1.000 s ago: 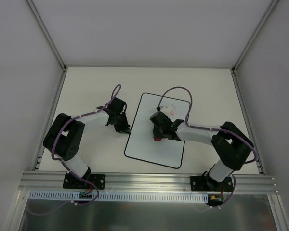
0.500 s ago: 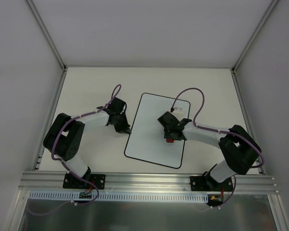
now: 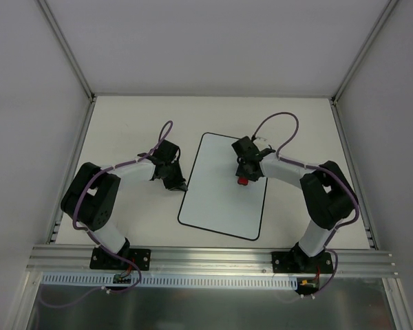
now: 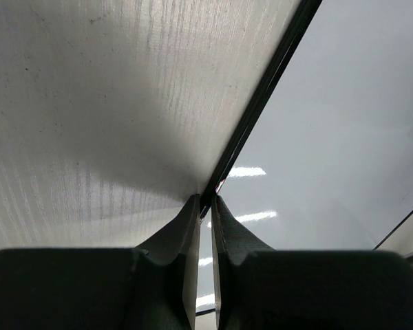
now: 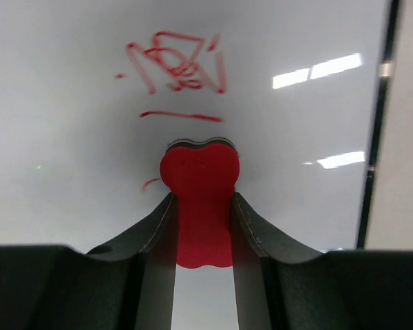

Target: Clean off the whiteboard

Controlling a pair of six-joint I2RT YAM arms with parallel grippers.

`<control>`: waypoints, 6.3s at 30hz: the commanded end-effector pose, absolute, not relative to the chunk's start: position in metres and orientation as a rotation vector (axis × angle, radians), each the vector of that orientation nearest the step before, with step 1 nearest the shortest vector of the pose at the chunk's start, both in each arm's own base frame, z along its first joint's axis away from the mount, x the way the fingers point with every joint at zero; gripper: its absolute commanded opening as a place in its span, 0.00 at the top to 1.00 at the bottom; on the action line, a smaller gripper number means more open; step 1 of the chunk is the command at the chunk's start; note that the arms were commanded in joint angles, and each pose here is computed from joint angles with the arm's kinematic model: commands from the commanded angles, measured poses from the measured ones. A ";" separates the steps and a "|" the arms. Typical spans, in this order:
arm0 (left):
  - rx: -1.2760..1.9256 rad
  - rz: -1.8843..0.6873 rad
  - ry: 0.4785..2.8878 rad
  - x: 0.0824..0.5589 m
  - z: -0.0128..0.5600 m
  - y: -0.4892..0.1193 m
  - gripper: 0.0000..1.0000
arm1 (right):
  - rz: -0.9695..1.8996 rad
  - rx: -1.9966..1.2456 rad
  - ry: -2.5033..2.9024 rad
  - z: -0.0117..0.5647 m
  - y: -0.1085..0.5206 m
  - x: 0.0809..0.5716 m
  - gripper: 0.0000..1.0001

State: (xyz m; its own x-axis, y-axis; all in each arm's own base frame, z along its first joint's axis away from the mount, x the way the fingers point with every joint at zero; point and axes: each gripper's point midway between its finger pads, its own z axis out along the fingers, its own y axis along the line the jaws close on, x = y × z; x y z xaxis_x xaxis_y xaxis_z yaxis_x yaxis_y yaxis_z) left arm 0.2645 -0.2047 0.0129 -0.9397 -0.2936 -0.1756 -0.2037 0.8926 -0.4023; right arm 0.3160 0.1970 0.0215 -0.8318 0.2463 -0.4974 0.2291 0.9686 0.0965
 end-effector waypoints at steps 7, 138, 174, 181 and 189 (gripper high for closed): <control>-0.396 -0.359 2.945 0.235 -0.014 -0.175 1.00 | -0.240 0.463 2.648 0.014 0.125 0.295 1.00; -0.434 -0.352 2.955 0.224 -0.017 -0.163 1.00 | -0.113 0.538 2.687 0.001 0.161 0.380 1.00; -0.412 -0.373 2.888 0.248 -0.002 -0.168 1.00 | -0.160 0.756 2.599 0.054 -0.065 0.415 0.99; -0.393 -0.387 2.881 0.253 0.001 -0.172 0.98 | -0.126 0.862 2.653 0.026 -0.071 0.402 0.73; -0.363 -0.410 2.822 0.266 0.019 -0.175 0.60 | -0.185 0.857 2.599 0.049 -0.080 0.391 0.15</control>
State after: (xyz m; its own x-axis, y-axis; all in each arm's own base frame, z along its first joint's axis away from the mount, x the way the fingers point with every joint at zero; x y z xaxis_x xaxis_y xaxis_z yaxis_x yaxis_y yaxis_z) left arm 0.2655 -0.1920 0.0182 -0.9369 -0.2885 -0.1975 -0.1986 0.9041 -0.3784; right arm 0.3976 -0.0738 0.0196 -0.7548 0.5499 -0.3577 0.5885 0.8085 0.0009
